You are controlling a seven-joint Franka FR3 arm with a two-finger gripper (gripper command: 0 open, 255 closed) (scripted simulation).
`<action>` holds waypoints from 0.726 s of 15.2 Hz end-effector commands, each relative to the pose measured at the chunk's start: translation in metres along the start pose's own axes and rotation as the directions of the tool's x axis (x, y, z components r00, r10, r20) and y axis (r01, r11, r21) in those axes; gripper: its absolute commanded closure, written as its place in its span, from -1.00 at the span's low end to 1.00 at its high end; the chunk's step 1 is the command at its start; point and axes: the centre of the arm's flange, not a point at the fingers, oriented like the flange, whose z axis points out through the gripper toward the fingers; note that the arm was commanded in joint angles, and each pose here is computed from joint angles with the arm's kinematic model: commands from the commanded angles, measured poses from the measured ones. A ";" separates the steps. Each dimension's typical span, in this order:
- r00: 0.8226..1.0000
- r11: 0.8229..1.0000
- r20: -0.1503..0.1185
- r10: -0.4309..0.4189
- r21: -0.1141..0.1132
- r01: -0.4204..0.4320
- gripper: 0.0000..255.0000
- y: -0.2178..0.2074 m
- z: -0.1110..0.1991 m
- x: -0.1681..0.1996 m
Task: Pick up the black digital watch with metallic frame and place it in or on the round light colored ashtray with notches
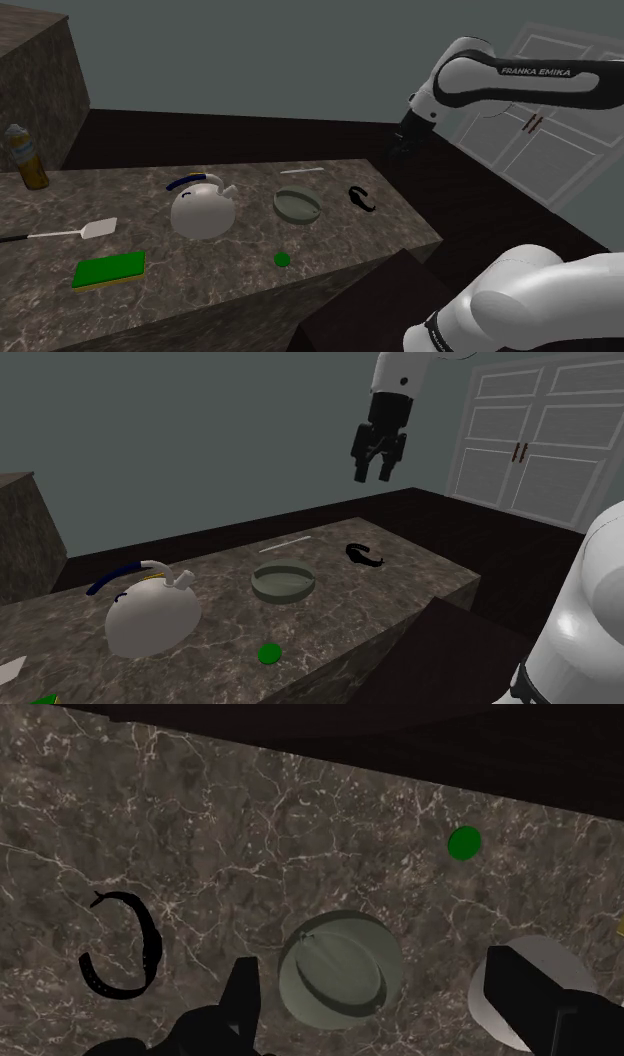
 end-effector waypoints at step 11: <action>1.000 1.000 -0.015 0.024 -0.010 -0.024 -1.00 0.101 0.113 0.048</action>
